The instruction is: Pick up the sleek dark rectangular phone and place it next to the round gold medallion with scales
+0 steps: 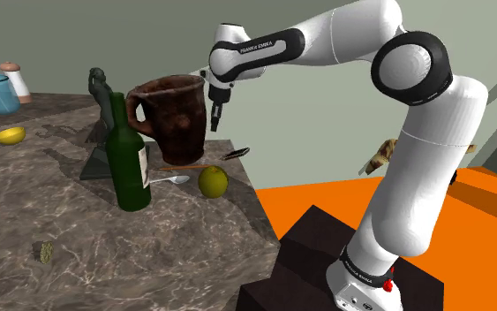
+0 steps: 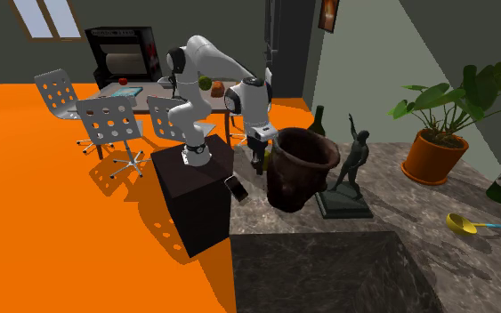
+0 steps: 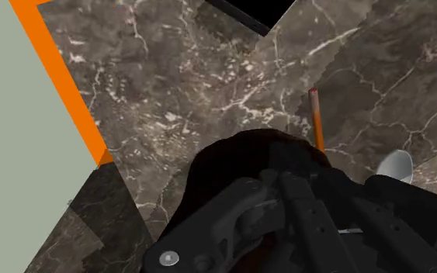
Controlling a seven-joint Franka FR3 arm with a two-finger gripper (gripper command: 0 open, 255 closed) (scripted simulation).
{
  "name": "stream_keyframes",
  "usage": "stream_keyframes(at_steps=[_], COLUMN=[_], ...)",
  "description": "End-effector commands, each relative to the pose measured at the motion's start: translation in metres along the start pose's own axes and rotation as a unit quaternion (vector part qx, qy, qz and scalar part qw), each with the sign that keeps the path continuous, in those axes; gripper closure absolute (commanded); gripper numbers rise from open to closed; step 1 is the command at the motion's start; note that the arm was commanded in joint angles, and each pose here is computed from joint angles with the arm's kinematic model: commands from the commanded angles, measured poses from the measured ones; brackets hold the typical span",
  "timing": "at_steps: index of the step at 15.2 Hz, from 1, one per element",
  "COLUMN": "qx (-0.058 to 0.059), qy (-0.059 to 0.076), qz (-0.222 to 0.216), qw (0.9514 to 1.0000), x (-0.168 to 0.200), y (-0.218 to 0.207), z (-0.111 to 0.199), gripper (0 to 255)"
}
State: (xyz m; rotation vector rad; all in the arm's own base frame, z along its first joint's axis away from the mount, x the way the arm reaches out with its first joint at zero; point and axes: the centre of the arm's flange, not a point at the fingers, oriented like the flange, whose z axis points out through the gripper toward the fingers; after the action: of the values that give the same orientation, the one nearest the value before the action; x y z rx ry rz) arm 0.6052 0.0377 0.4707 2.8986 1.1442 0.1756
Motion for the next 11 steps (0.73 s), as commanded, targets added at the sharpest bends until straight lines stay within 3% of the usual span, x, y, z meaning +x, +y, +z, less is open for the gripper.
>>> stream_keyframes(at_steps=[1,2,3,7,11], qx=[0.037,-0.008,-0.008,-0.006,-0.003], qy=[-0.043,0.011,0.011,0.022,0.033], qz=[-0.008,-0.002,-0.002,0.053,0.109], qw=[0.9984,0.9999,0.9999,0.9983,0.9935], x=[0.016,0.015,0.015,-0.034,-0.082], y=[-0.034,-0.01,-0.01,-0.005,-0.006], z=[0.017,-0.006,-0.006,0.021,0.049], gripper=[255,255,0,0,0])
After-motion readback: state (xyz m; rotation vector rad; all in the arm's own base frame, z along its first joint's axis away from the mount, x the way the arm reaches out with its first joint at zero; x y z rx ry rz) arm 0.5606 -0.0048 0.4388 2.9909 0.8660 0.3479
